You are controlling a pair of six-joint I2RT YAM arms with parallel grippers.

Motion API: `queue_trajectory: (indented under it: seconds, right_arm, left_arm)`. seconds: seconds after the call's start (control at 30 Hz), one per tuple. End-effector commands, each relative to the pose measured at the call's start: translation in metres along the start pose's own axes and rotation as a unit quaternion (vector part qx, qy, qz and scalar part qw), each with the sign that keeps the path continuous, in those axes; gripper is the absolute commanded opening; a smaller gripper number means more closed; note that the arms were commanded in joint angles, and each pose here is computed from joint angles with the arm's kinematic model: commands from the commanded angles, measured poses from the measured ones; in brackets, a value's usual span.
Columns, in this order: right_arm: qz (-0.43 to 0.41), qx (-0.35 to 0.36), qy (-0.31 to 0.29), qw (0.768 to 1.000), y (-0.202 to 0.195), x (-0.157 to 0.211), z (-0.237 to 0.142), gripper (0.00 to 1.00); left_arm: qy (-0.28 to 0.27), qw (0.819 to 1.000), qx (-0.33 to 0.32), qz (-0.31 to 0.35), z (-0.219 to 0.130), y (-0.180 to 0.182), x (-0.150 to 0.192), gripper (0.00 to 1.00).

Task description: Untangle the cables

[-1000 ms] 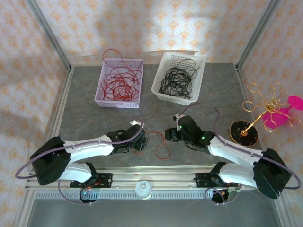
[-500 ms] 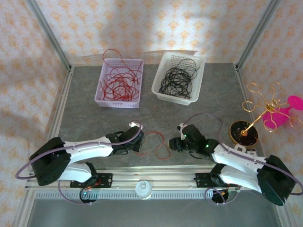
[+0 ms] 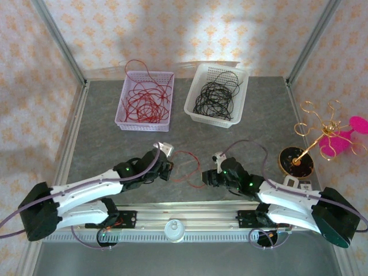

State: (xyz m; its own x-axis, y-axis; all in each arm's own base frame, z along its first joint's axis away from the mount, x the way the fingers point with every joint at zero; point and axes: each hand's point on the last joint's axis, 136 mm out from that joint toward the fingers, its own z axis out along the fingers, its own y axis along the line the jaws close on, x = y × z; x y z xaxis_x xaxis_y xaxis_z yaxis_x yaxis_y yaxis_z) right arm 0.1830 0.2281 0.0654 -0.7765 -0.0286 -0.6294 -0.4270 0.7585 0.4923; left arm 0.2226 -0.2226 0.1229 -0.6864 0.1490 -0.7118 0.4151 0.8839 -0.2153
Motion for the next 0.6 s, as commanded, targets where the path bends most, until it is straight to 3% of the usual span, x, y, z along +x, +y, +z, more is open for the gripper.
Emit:
queue_trajectory:
  seconds: [0.0,0.23,0.57]
  right_arm:
    - [-0.032,-0.012,-0.05,0.998,0.006,-0.026,-0.002,0.41]
    - [-0.086,-0.086,-0.031,0.992,0.03,-0.025,0.008,0.46]
    - [-0.052,-0.113,-0.046,0.991,0.024,-0.011,0.021,0.41]
  left_arm:
    - [-0.024,0.999,0.029,0.02,-0.018,-0.013,-0.017,0.0]
    - [-0.05,0.998,0.036,0.022,-0.037,-0.015,-0.033,0.0]
    - [-0.059,0.997,0.037,0.032,-0.041,-0.021,-0.048,0.0]
